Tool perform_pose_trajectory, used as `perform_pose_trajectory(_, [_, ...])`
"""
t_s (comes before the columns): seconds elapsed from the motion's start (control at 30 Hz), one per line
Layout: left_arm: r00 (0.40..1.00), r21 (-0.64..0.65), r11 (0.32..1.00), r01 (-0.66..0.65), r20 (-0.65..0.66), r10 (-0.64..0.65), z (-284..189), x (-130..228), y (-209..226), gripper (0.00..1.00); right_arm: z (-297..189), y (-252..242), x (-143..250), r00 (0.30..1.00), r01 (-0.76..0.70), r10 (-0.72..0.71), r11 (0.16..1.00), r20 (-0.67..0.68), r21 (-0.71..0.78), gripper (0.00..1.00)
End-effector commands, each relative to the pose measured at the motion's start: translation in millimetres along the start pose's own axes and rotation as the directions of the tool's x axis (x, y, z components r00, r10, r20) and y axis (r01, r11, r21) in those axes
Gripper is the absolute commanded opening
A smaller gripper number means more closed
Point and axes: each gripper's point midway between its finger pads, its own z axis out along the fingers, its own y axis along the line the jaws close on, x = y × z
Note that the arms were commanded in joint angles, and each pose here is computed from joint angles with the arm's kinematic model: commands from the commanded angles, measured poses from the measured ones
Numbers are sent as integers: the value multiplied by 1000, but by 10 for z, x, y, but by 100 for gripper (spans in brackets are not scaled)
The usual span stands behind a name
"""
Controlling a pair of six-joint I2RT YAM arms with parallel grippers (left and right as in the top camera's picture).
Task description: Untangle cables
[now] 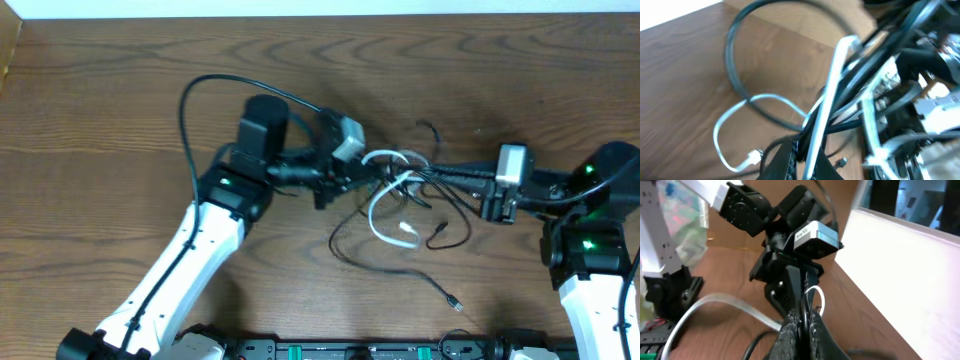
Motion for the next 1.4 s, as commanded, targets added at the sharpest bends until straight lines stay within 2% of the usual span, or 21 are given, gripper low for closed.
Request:
perform_pose_trajectory(0.0, [997,-94,993,71,8,-71,-157,41,230,7,-62,-45,-92,995,-99,99,995,6,23,1])
perform_pose_trajectory(0.4, [998,-53,996,66,7,-66,-120,36,145,7,-72,-53,-82,994,-110,110,994,5,27,1])
perform_pose_trajectory(0.6, [997,203,977,-63,51,54,-101,-32,-328,8,-72,-60,-83,994,-110,110,993,5,31,1])
perform_pose_trajectory(0.7, [995,277,957,-88,75,70,-136,-56,-460,10,-73,-94,-78,994,-110,110,993,4,51,1])
perform_pose_trajectory(0.77, [995,280,956,-85,74,66,-137,-54,-464,17,-73,-94,-78,994,-110,110,993,4,51,1])
perform_pose_trajectory(0.8, [995,284,955,-85,75,66,-139,-56,-472,30,-73,-94,-78,994,-110,110,993,4,51,1])
perform_pose_trajectory(0.83, [995,297,951,-85,79,65,-146,-60,-494,47,-73,-94,-77,994,-111,111,993,4,51,1])
perform_pose_trajectory(0.9, [995,303,949,-85,77,64,-135,-58,-512,62,-74,-110,-76,991,-134,134,989,5,60,1])
perform_pose_trajectory(1.0, [996,229,970,-82,43,74,-24,-14,-420,64,-75,-135,-73,988,-155,155,985,7,75,1])
perform_pose_trajectory(1.03, [997,180,981,-70,23,67,26,6,-349,69,-75,-138,-74,987,-161,161,984,7,77,1])
perform_pose_trajectory(1.13, [999,-13,1000,4,-33,-4,153,67,-73,72,-79,-187,-93,979,-202,201,974,17,103,1])
perform_pose_trajectory(1.2, [998,-123,992,34,-42,-40,208,70,70,74,-80,-196,-125,977,-211,210,972,25,105,1])
perform_pose_trajectory(1.37, [999,-270,962,36,-18,-42,265,-9,253,75,-80,-196,-176,974,-226,223,969,35,101,1])
